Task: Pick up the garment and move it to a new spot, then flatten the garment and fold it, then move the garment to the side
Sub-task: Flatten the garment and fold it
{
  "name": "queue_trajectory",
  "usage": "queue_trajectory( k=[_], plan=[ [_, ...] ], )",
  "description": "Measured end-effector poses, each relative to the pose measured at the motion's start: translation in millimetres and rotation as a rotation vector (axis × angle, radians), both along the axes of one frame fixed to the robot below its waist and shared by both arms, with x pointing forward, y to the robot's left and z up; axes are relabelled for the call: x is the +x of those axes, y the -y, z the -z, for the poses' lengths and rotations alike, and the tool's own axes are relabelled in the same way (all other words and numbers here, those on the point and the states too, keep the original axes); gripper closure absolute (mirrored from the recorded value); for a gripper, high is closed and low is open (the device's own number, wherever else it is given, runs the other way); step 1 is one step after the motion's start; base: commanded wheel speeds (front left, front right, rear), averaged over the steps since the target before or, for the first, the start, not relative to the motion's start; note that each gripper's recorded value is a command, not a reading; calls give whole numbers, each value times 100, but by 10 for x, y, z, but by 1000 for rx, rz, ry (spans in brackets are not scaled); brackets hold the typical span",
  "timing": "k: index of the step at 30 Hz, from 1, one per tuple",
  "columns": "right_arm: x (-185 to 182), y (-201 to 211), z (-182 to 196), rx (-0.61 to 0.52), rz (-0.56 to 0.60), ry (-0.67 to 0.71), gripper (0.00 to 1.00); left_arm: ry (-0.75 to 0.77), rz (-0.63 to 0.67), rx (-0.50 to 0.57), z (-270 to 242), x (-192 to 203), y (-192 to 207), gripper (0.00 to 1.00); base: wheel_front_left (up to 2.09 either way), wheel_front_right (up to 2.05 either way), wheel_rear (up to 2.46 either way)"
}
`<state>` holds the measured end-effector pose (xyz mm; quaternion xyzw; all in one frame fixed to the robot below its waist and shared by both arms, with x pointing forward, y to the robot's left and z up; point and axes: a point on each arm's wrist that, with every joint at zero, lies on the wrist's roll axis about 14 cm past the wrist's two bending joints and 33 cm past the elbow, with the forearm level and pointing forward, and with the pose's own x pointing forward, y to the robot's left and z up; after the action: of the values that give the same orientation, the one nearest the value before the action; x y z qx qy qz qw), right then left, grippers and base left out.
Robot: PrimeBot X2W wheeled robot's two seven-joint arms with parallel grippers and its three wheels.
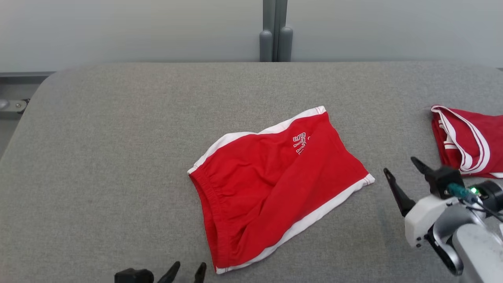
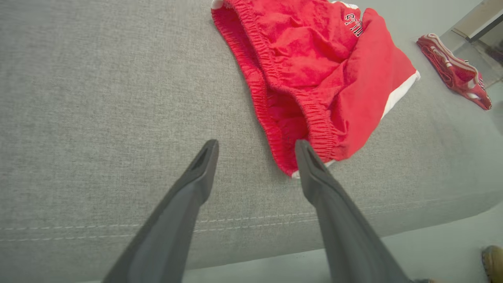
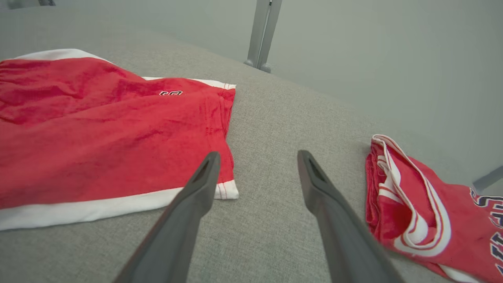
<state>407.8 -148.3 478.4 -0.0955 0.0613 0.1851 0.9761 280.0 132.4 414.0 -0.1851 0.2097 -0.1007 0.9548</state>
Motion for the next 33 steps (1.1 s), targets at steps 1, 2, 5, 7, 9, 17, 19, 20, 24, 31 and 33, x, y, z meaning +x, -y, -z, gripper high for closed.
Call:
queue_trajectory(
  k=[1, 2, 5, 7, 9, 17, 19, 20, 24, 31, 33],
  plan=[
    [88, 6, 1, -32, -13, -23, 0, -25, 22, -16, 4, -1, 63, 0, 0, 0, 0],
    [162, 27, 24, -55, -18, -56, 0, -47, 47, -26, 9, -5, 128, 0, 0, 0, 0],
    [272, 44, 194, -139, -55, -172, 0, -102, 100, -63, 16, -9, 295, 0, 0, 0, 0],
    [319, 73, 308, -168, -68, -246, 0, -125, 135, -67, 22, 9, 375, 0, 0, 0, 0],
    [326, 61, 434, -192, -93, -314, 0, -147, 153, -72, 41, 18, 421, 0, 0, 0, 0],
    [327, -159, 717, -196, -194, -442, 0, -213, 201, -60, 151, 6, 493, 0, 0, 0, 0],
    [336, -201, 739, -195, -210, -451, 0, -232, 214, -58, 183, -21, 517, 0, 0, 0, 0],
    [339, -211, 753, -198, -216, -456, 0, -239, 222, -57, 192, -29, 529, 0, 0, 0, 0],
    [358, -241, 795, -199, -230, -471, 0, -233, 235, -36, 198, 16, 526, 0, 0, 0, 0],
    [361, -291, 891, -196, -252, -500, 16, -252, 256, -3, 286, 29, 554, 0, 0, 0, 0],
    [365, -296, 915, -195, -255, -505, 16, -256, 255, 1, 314, 31, 553, 0, 0, 0, 0]
  ],
)
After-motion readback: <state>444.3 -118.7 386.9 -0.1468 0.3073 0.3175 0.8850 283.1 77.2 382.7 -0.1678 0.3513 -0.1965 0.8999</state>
